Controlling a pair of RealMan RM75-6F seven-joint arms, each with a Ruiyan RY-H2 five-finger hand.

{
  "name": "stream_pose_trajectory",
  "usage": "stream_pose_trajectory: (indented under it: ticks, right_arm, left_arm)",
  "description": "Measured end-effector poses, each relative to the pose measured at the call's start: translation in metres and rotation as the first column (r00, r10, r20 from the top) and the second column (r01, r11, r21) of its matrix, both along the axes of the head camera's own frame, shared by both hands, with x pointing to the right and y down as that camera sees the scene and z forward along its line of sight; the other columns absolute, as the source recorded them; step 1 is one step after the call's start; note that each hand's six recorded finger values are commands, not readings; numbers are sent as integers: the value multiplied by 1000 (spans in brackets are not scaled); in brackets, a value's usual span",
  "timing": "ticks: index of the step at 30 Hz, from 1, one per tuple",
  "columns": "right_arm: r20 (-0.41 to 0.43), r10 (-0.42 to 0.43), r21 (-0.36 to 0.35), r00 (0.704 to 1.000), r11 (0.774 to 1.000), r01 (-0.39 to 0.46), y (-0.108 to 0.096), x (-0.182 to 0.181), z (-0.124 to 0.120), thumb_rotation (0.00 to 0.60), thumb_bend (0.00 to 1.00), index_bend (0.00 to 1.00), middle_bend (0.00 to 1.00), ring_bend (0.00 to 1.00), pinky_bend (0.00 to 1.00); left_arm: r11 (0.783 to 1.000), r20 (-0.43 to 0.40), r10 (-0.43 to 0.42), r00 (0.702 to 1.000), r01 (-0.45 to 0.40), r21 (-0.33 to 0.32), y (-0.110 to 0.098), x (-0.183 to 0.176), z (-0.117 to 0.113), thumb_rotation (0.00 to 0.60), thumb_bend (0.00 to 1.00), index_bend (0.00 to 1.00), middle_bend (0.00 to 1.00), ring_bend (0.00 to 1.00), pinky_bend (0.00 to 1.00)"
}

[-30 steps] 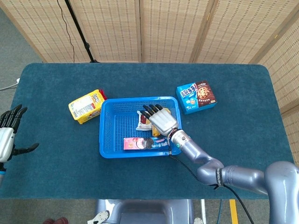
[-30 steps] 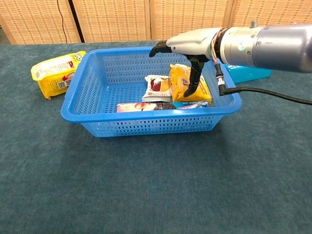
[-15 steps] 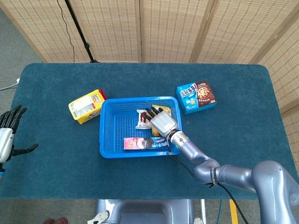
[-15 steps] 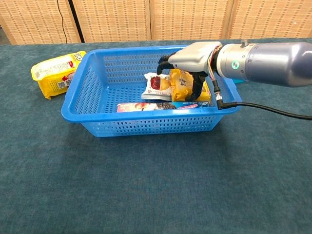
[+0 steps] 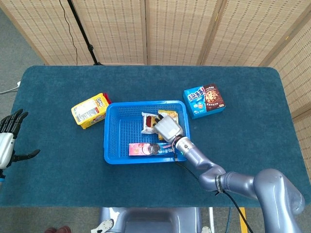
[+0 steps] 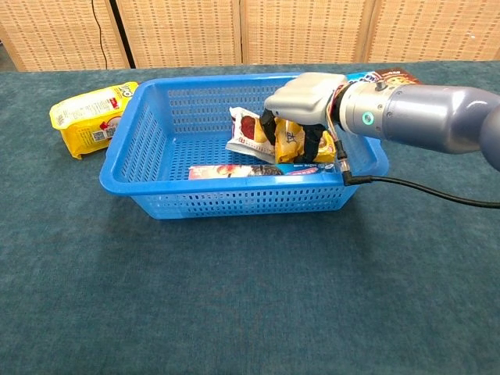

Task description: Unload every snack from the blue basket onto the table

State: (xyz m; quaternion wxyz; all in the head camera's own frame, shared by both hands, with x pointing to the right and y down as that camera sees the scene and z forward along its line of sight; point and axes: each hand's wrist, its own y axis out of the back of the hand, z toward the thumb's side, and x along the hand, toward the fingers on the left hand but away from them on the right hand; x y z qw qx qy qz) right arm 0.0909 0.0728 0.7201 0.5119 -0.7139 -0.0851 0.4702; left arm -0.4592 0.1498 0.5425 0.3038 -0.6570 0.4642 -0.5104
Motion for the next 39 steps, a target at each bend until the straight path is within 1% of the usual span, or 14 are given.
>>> stream_pose_trajectory:
  ticks: [6, 10, 15, 19, 21, 24, 28, 30, 33, 34, 35, 37, 38, 39]
  right_arm:
    - [69, -25, 58, 997, 998, 21, -1, 2, -19, 600, 710, 653, 538, 509, 725]
    - [135, -42, 98, 990, 995, 28, -1, 3, -42, 600, 713, 653, 539, 509, 725]
    - [196, -59, 128, 979, 991, 34, 2, 3, -67, 600, 713, 654, 539, 510, 725]
    - [248, -67, 172, 966, 985, 24, 0, 6, -96, 600, 713, 654, 539, 510, 725]
    - [263, -64, 203, 963, 979, 10, -6, 11, -110, 600, 712, 653, 539, 510, 725]
    - [276, -41, 257, 960, 966, -32, -22, 25, -133, 600, 713, 653, 539, 510, 725]
    - [264, 33, 302, 964, 946, -116, -50, 52, -152, 600, 713, 653, 539, 509, 725]
    - [243, 73, 312, 967, 938, -150, -60, 68, -154, 600, 713, 652, 539, 510, 725]
    - [183, 149, 312, 972, 929, -201, -75, 98, -147, 600, 713, 633, 521, 496, 720]
    - [155, 176, 304, 972, 928, -217, -78, 110, -142, 600, 673, 569, 475, 449, 690]
    - [134, 193, 295, 972, 929, -225, -79, 118, -138, 600, 582, 497, 420, 392, 646]
    - [88, 218, 271, 972, 934, -234, -78, 135, -127, 600, 174, 240, 176, 144, 446]
    - [74, 224, 255, 972, 938, -236, -76, 140, -123, 600, 70, 178, 103, 78, 386]
    - [64, 231, 236, 971, 942, -240, -75, 144, -119, 600, 6, 116, 32, 20, 323]
  left_arm:
    - [1000, -2, 7, 1000, -7, -1, 1, 2, 0, 600, 0, 0, 0, 0, 0]
    - [1000, -2, 10, 1000, -10, -3, 2, 3, 0, 600, 0, 0, 0, 0, 0]
    - [1000, -3, 13, 1000, -13, -5, 3, 4, 0, 600, 0, 0, 0, 0, 0]
    - [1000, -4, 16, 1000, -16, -6, 4, 5, 0, 600, 0, 0, 0, 0, 0]
    - [1000, -5, 17, 1000, -17, -8, 4, 5, 0, 600, 0, 0, 0, 0, 0]
    - [1000, -6, 20, 1000, -20, -11, 4, 5, 0, 600, 0, 0, 0, 0, 0]
    - [1000, -8, 22, 1000, -23, -14, 5, 6, 1, 600, 0, 0, 0, 0, 0]
    - [1000, -9, 23, 1000, -23, -16, 5, 7, 1, 600, 0, 0, 0, 0, 0]
    - [1000, -10, 24, 1000, -24, -20, 5, 7, 1, 600, 0, 0, 0, 0, 0]
    - [999, -9, 24, 1000, -25, -20, 5, 7, 1, 600, 0, 0, 0, 0, 0]
    - [999, -9, 25, 1000, -25, -21, 6, 8, 1, 600, 0, 0, 0, 0, 0]
    - [999, -11, 28, 1000, -28, -24, 6, 9, 2, 600, 0, 0, 0, 0, 0]
    - [999, -12, 29, 1000, -29, -25, 7, 10, 2, 600, 0, 0, 0, 0, 0]
    - [999, -12, 31, 999, -31, -26, 7, 10, 2, 600, 0, 0, 0, 0, 0]
